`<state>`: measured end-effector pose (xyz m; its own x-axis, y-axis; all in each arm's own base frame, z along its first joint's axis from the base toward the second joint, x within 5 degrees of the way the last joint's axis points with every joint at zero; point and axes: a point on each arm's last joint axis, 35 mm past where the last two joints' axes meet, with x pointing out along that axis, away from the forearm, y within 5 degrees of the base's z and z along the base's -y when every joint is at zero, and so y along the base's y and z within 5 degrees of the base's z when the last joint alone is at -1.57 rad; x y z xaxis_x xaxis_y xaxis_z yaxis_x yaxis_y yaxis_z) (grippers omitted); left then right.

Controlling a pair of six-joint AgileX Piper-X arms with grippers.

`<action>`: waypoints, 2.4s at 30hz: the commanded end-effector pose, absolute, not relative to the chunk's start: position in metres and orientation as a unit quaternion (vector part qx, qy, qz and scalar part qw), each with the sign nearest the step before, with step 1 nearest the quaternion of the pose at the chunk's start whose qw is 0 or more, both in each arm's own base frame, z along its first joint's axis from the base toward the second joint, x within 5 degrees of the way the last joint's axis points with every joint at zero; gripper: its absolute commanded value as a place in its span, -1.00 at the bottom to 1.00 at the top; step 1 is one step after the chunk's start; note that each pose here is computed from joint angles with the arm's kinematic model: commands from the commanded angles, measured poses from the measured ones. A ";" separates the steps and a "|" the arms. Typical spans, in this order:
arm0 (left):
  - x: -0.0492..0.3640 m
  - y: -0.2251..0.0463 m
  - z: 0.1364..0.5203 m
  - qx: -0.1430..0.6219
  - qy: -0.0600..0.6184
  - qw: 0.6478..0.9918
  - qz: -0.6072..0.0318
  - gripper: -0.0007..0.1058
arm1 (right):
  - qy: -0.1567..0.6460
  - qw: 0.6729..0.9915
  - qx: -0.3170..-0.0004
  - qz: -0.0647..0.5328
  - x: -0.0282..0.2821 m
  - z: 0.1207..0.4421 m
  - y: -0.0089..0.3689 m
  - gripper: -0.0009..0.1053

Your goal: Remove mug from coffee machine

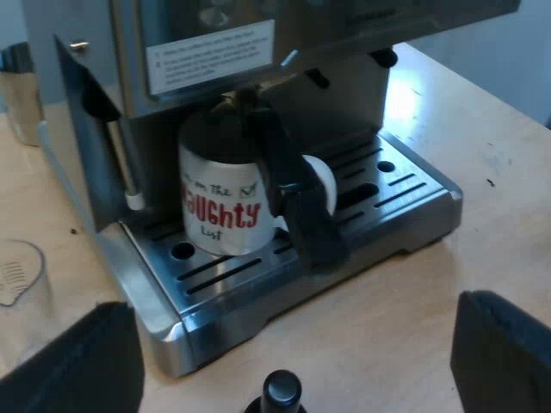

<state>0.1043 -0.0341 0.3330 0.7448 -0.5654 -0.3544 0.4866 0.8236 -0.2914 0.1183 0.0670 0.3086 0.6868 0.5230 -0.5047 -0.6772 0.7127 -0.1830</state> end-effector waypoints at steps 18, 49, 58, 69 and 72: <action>0.116 -0.042 0.337 -0.086 0.204 0.922 -0.318 0.65 | 0.209 0.871 -0.211 0.391 0.176 0.275 0.137 0.18; 0.116 -0.042 0.337 -0.086 0.204 0.922 -0.318 0.65 | 0.119 0.900 -0.152 0.391 0.230 0.173 0.190 0.18; 0.116 -0.042 0.337 -0.086 0.204 0.922 -0.318 0.65 | 0.079 0.919 -0.147 0.358 0.240 0.152 0.200 0.18; 0.116 -0.042 0.337 -0.086 0.204 0.922 -0.318 0.65 | 0.034 0.926 -0.132 0.353 0.256 0.145 0.213 0.18; 0.116 -0.042 0.337 -0.086 0.204 0.922 -0.318 0.65 | 0.033 0.926 -0.132 0.353 0.262 0.145 0.218 0.18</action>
